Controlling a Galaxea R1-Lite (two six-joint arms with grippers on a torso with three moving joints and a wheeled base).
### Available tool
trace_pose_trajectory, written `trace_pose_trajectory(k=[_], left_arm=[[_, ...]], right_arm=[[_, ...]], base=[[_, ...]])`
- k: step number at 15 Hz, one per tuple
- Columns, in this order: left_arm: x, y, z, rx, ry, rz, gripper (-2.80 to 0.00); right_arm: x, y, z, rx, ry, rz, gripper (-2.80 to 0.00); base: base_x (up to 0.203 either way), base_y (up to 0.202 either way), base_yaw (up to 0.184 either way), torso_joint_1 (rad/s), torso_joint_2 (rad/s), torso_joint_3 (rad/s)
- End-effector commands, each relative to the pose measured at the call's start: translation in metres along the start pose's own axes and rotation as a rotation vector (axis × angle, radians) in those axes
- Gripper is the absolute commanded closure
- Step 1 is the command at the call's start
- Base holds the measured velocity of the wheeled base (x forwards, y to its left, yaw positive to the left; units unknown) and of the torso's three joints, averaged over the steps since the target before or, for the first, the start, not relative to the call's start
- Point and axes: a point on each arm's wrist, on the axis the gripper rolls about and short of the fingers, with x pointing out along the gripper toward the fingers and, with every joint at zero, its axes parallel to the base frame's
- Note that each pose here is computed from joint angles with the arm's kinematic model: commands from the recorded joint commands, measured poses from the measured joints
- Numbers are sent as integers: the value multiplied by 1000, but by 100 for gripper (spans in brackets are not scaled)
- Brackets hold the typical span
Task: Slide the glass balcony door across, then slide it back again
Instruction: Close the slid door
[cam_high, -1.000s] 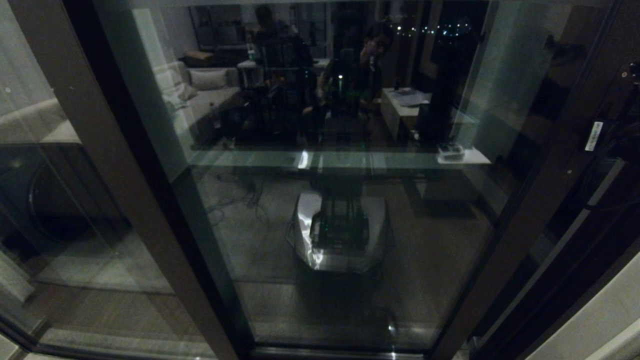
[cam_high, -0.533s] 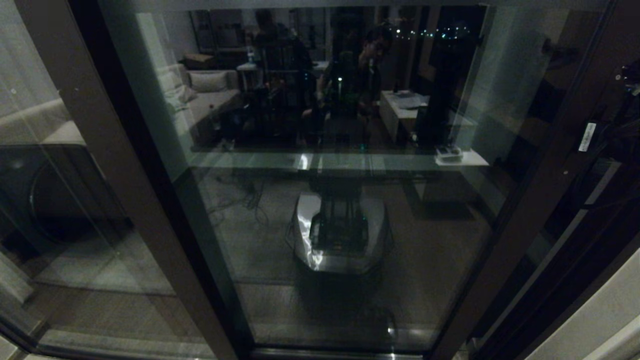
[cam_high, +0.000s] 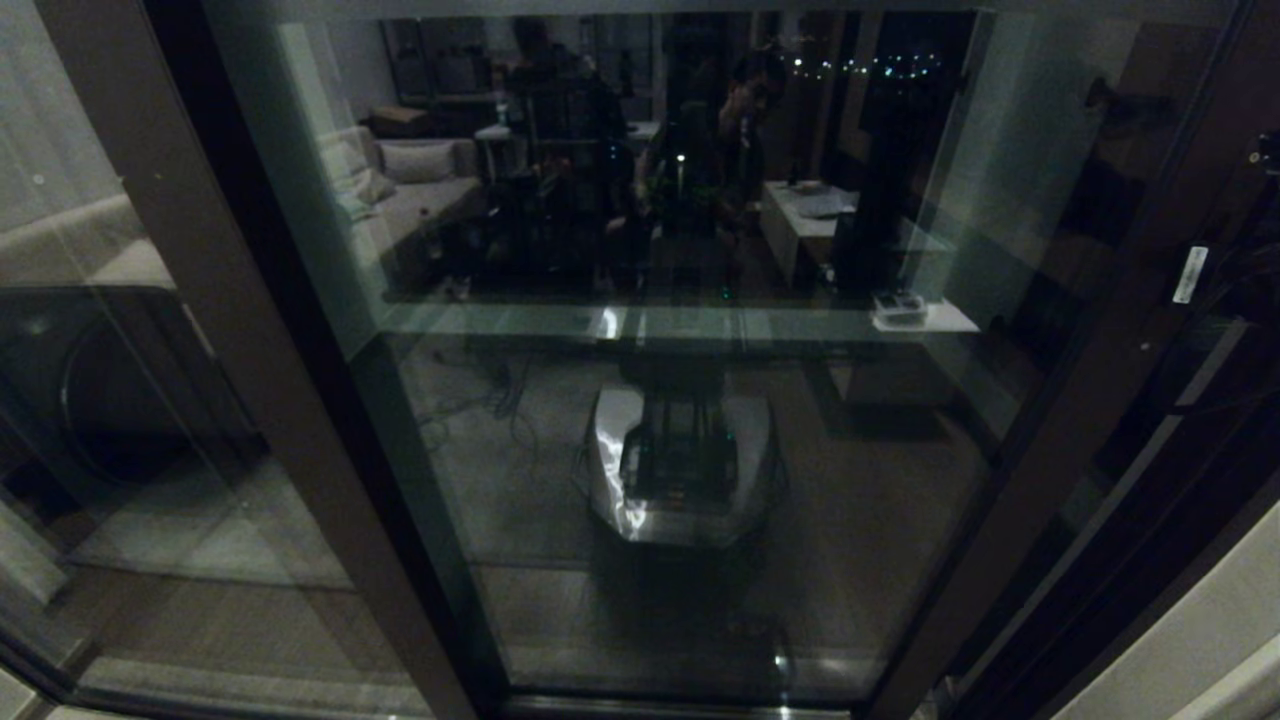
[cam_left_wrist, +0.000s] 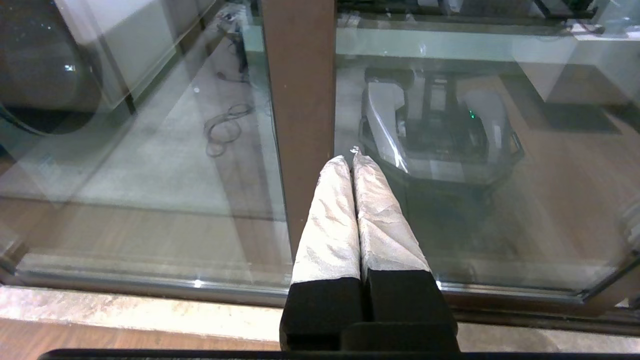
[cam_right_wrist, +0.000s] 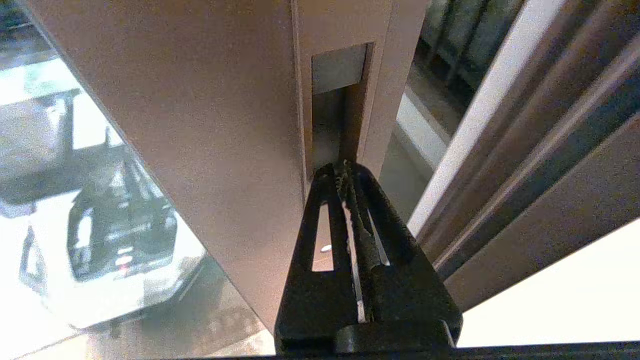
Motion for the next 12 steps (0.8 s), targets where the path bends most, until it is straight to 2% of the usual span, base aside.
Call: trace_pose_trajectory(k=[1,5,12], left_arm=[[0,0,0,1,1,0,0],[0,0,0,1,1,0,0],[0,0,0,1,1,0,0]], right_arm=[[-2,-3,1,3,-4,-15,0],[-8,-10,3,9,-14,-29,0],[-11,-46,14,39,-53,-66,0]], base=[[0,0,0,0,0,0],[0,0,0,0,0,0],[0,0,0,0,0,0]])
